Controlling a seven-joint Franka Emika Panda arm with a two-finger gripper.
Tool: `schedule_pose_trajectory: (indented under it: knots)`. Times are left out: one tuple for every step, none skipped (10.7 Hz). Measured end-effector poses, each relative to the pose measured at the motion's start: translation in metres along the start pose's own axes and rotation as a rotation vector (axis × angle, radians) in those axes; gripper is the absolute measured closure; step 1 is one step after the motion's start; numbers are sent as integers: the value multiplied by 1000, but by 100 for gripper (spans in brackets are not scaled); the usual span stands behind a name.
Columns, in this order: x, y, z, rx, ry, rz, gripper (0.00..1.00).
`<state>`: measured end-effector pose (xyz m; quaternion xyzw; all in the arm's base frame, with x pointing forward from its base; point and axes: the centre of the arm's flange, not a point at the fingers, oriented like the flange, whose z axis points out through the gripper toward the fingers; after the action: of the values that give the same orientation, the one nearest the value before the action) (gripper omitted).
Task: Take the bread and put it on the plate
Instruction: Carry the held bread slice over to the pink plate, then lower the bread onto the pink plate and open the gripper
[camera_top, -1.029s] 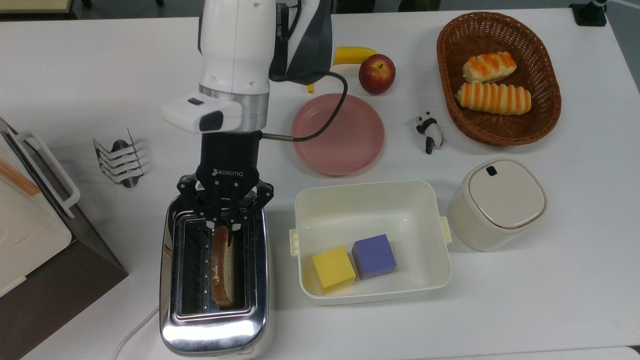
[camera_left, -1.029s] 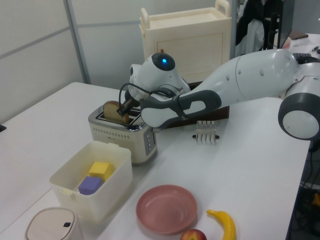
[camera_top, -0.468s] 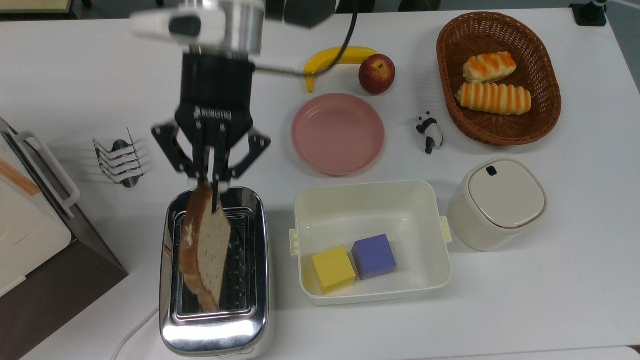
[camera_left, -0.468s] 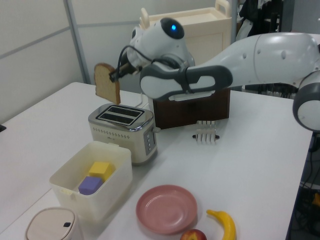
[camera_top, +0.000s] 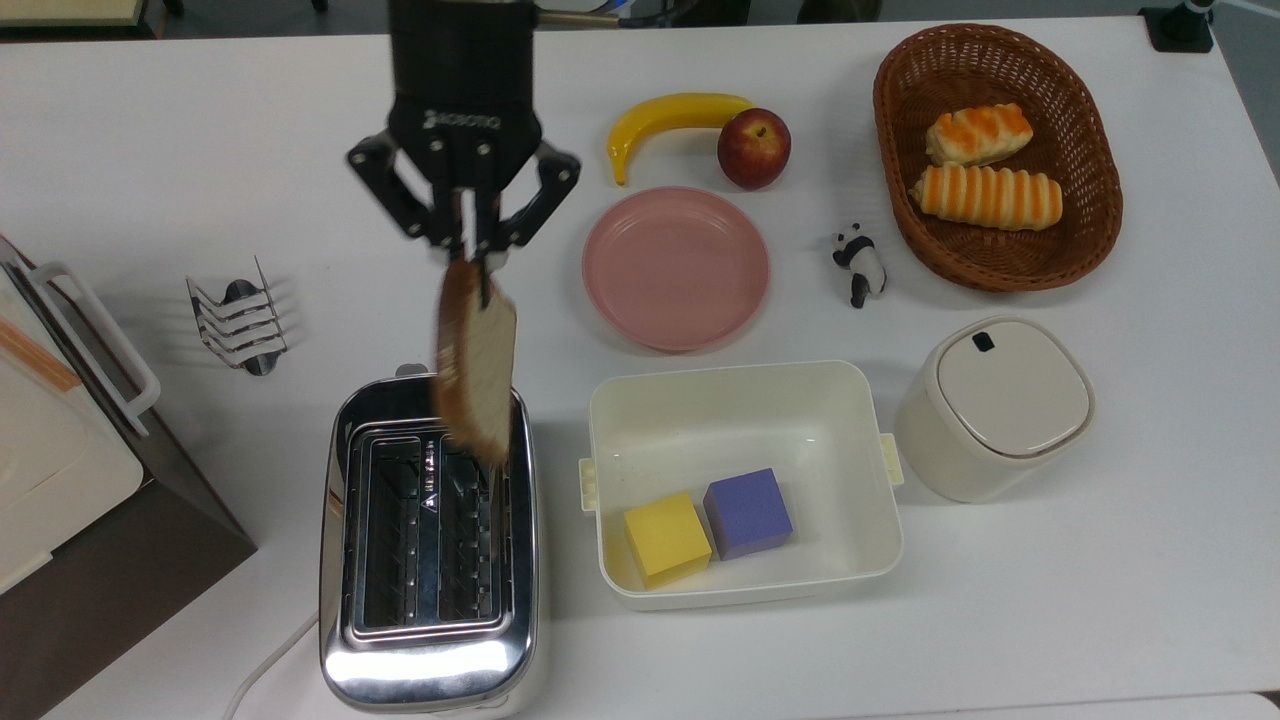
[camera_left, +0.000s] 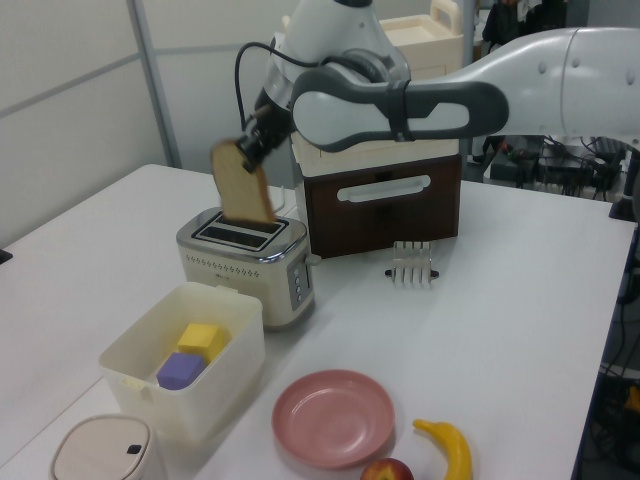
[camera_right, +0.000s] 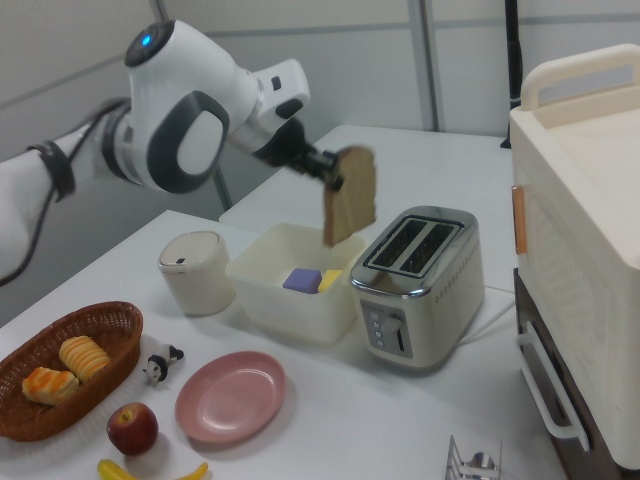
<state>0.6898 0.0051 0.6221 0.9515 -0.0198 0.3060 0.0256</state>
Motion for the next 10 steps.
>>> schedule_pose_trajectory:
  knots:
    - [-14, -8, 0, 13, -125, -51, 90]
    - [-29, -17, 3, 42, -248, -108, 90]
    - [-40, -25, 5, 79, -335, -158, 90]
    - [-53, -34, 8, 114, -420, -218, 90]
    - [-67, -43, 10, 144, -515, -286, 90]
    - [-82, -53, 12, 175, -605, -354, 90]
    - [-95, -64, 13, 205, -681, -413, 90]
    - [-107, -76, 14, 249, -736, -464, 90]
    - [-118, -89, 18, 299, -780, -512, 90]
    - [-127, -99, 23, 324, -808, -540, 90]
